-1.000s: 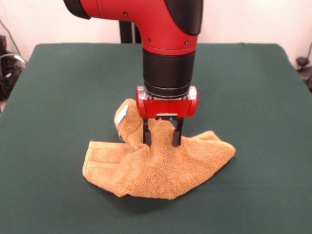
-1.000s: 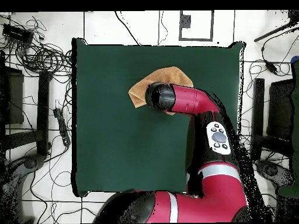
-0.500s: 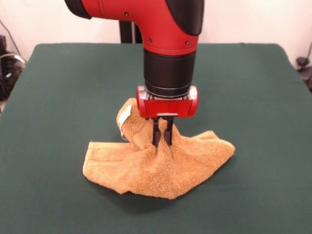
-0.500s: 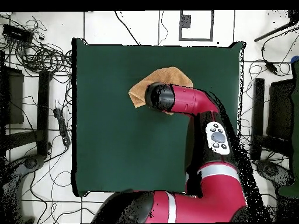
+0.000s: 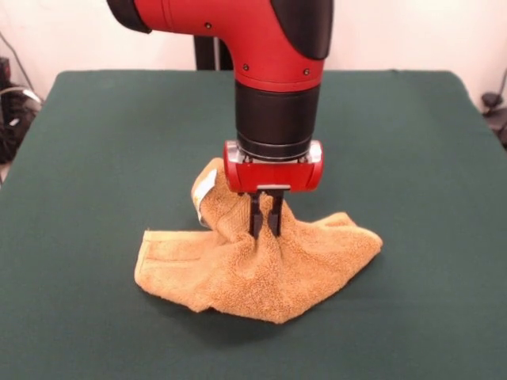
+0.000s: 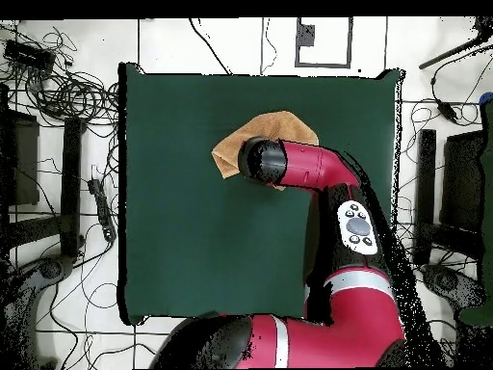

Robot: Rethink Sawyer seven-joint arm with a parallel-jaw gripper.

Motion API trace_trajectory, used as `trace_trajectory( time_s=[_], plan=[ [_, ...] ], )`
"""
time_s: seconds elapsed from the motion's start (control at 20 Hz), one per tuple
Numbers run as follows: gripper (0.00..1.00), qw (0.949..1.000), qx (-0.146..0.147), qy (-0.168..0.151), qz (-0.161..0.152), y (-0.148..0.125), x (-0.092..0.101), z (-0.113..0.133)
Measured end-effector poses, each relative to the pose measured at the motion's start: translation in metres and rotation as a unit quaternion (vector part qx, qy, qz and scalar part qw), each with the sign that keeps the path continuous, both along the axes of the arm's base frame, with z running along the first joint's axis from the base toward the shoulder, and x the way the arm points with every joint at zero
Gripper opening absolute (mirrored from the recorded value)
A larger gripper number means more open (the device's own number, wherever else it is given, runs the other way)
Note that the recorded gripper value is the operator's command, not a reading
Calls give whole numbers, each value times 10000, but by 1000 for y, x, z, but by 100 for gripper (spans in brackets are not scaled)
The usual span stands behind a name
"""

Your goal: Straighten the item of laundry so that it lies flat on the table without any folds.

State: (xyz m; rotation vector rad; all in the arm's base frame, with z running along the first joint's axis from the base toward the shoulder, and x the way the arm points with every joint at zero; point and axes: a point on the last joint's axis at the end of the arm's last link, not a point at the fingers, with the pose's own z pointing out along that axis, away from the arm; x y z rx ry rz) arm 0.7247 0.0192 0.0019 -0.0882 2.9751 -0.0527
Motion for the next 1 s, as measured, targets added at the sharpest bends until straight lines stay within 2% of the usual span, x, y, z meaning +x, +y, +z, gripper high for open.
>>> trace_trajectory(
  time_s=[0.6,1.0],
  plan=[
    [0,10000,58,23,-70,2,-3,6],
    [0,9998,132,37,-163,5,-9,23]
  ],
)
